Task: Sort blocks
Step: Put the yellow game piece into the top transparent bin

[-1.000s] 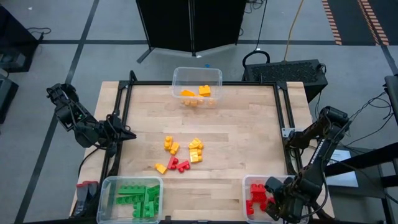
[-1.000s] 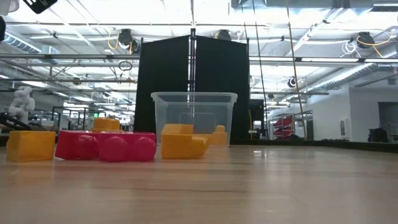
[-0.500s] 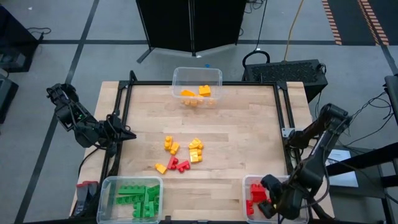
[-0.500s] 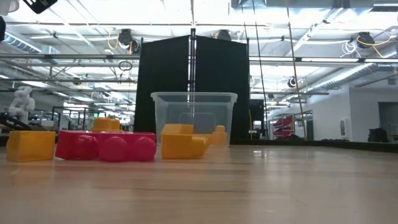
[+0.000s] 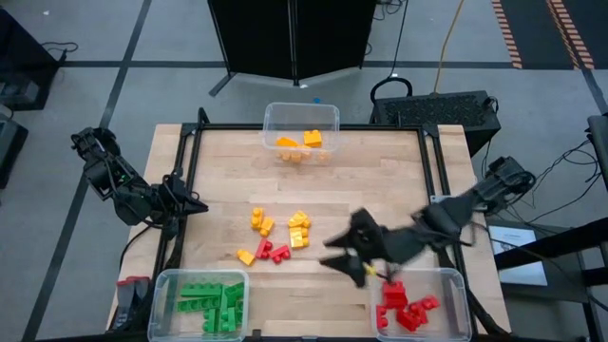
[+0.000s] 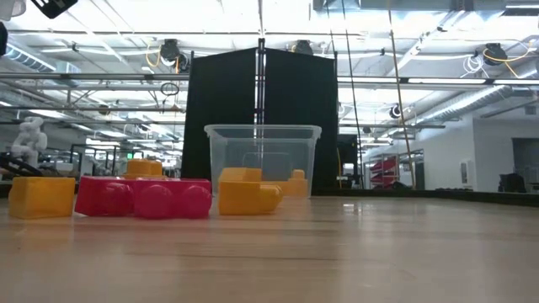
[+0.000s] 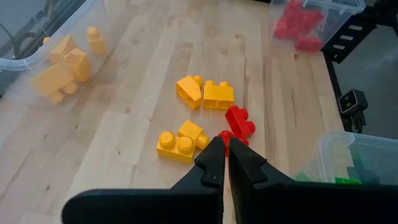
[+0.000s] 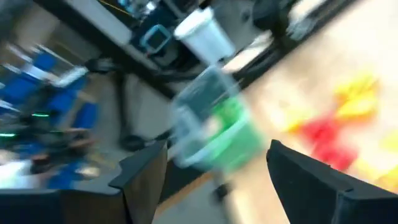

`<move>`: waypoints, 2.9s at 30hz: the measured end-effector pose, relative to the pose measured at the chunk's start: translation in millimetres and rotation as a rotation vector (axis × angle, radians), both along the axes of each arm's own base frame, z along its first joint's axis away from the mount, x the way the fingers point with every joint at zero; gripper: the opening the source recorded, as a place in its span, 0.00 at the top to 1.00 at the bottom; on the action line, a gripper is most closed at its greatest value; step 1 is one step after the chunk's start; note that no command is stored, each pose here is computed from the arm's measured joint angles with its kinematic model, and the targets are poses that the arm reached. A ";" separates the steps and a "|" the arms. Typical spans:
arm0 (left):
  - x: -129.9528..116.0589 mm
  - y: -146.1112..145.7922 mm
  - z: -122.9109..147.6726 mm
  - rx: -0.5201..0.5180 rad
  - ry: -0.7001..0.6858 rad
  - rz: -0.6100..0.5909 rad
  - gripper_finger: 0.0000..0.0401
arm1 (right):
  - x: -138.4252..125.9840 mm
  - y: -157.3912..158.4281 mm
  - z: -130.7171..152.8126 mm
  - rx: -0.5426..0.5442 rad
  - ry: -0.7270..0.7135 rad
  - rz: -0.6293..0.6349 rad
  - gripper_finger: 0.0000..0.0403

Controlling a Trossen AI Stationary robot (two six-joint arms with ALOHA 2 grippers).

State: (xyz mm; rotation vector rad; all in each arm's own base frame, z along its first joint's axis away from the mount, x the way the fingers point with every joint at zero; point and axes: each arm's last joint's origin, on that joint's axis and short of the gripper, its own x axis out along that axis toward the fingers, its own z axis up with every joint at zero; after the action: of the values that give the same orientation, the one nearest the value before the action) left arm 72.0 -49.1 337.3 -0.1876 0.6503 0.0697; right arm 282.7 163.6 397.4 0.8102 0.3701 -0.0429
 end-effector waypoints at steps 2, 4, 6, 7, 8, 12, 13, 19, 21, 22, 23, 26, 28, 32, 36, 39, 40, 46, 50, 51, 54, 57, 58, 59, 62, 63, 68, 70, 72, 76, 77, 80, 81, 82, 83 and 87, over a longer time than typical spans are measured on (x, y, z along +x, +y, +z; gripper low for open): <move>-0.1 0.1 0.0 -0.001 0.000 0.001 0.99 | 17.7 -13.4 -8.7 -0.133 0.008 -0.013 0.34; 0.0 0.1 0.1 -0.004 0.000 0.003 0.99 | 37.4 -24.9 -21.0 -0.242 0.029 -0.003 0.34; 0.0 0.0 0.1 -0.004 0.000 0.003 0.99 | 56.9 -34.4 -36.3 -0.311 0.061 0.041 0.34; -0.1 0.1 0.1 -0.004 -0.001 0.003 0.99 | 66.1 -39.1 -45.4 -0.334 0.086 0.058 0.34; 0.0 0.1 0.1 -0.004 0.000 0.003 0.99 | 73.9 -44.6 -54.6 -0.360 0.118 0.062 0.34; 0.0 0.0 0.1 -0.004 0.000 0.003 0.99 | 90.2 -77.9 -90.1 -0.398 0.338 0.001 0.34; -0.1 0.1 0.1 -0.004 0.000 0.003 0.99 | 91.6 -87.8 -96.5 -0.403 0.392 -0.019 0.34; -0.1 0.1 0.1 0.001 0.000 -0.001 0.99 | 104.0 -126.0 -130.9 -0.437 0.584 0.025 0.34; -0.1 0.1 0.0 0.001 0.001 0.000 0.99 | 108.6 -134.4 -141.6 -0.456 0.622 0.030 0.34; -0.1 0.1 0.0 0.001 0.001 -0.001 0.99 | 110.3 -138.3 -146.7 -0.465 0.643 0.029 0.34; -0.1 0.1 0.1 0.001 0.000 -0.001 0.99 | 112.1 -141.9 -152.2 -0.473 0.664 0.032 0.34; -0.1 0.1 0.0 0.002 0.001 -0.001 0.99 | 118.0 -149.2 -167.9 -0.470 0.707 0.047 0.34; -0.2 0.2 0.0 0.002 0.001 -0.001 0.99 | 121.5 -152.4 -176.5 -0.462 0.722 0.076 0.33; -0.1 0.1 -0.1 0.003 0.002 -0.002 0.99 | 127.5 -156.0 -198.5 -0.454 0.778 0.119 0.27; -0.2 0.1 -0.1 0.003 0.002 -0.001 0.99 | 130.7 -156.4 -212.1 -0.443 0.811 0.117 0.18; -0.2 0.2 0.0 0.003 0.001 -0.001 0.99 | 132.7 -158.0 -218.3 -0.423 0.821 0.099 0.13; -0.2 0.2 -0.1 0.004 0.002 -0.001 0.99 | 132.7 -158.6 -218.8 -0.420 0.824 0.098 0.12; -0.2 0.3 0.0 0.005 0.000 0.001 0.99 | 133.9 -163.1 -217.6 -0.425 0.811 0.089 0.11; -0.1 0.3 0.0 0.006 -0.001 0.002 0.99 | 141.0 -164.4 -224.7 -0.402 0.771 0.099 0.11; -0.2 0.3 0.0 0.006 -0.001 0.002 0.99 | 143.2 -164.2 -229.5 -0.388 0.768 0.112 0.11; -0.1 0.4 0.1 0.007 -0.003 0.005 0.99 | 147.4 -162.7 -240.1 -0.347 0.763 0.145 0.11; -0.1 0.3 0.1 0.006 -0.003 0.005 0.99 | 147.9 -162.0 -255.0 -0.329 0.804 0.176 0.11; -0.1 0.4 0.0 0.006 -0.003 0.005 0.99 | 147.9 -161.4 -255.7 -0.328 0.808 0.180 0.11; -0.1 0.5 0.0 0.007 -0.003 0.005 0.99 | 147.7 -161.8 -257.3 -0.322 0.814 0.183 0.11; -0.1 0.4 -0.1 0.008 -0.002 0.005 0.99 | 147.8 -163.3 -258.5 -0.328 0.822 0.170 0.11; -0.3 0.6 0.0 0.007 -0.002 0.005 0.99 | 147.9 -163.9 -258.1 -0.337 0.824 0.161 0.11; -1.4 1.6 -1.3 0.021 0.013 0.005 0.99 | 151.6 -166.6 -241.8 -0.460 0.849 0.226 0.11; -1.3 1.6 -1.3 0.021 0.012 0.005 0.99 | 158.8 -168.2 -226.6 -0.523 0.804 0.272 0.11; -1.3 1.6 -1.3 0.021 0.012 0.005 0.99 | 164.1 -169.0 -214.1 -0.573 0.757 0.314 0.11; -1.4 1.7 -1.4 0.023 0.014 0.005 0.99 | 170.3 -173.9 -202.4 -0.633 0.701 0.351 0.11; -1.5 1.8 -1.4 0.023 0.014 0.005 0.99 | 170.7 -176.4 -202.0 -0.643 0.697 0.355 0.11; -1.5 1.8 -1.4 0.023 0.014 0.005 0.99 | 170.2 -181.8 -201.9 -0.676 0.698 0.381 0.11; -1.5 1.8 -1.4 0.024 0.015 0.005 0.99 | 170.1 -182.9 -202.3 -0.679 0.694 0.398 0.11; -1.5 1.8 -1.5 0.024 0.015 0.005 0.99 | 170.1 -183.2 -202.3 -0.674 0.683 0.423 0.11; -1.5 1.8 -1.5 0.025 0.015 0.005 0.99 | 170.2 -182.7 -202.3 -0.662 0.672 0.443 0.11; -1.6 1.9 -1.6 0.026 0.017 0.005 0.99 | 168.9 -175.8 -202.9 -0.609 0.649 0.521 0.11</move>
State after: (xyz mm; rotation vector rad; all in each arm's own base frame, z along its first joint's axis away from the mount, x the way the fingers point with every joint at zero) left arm 70.4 -47.2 335.7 -0.1634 0.6651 0.0843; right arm 451.6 -12.2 194.5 0.0570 1.1113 0.0692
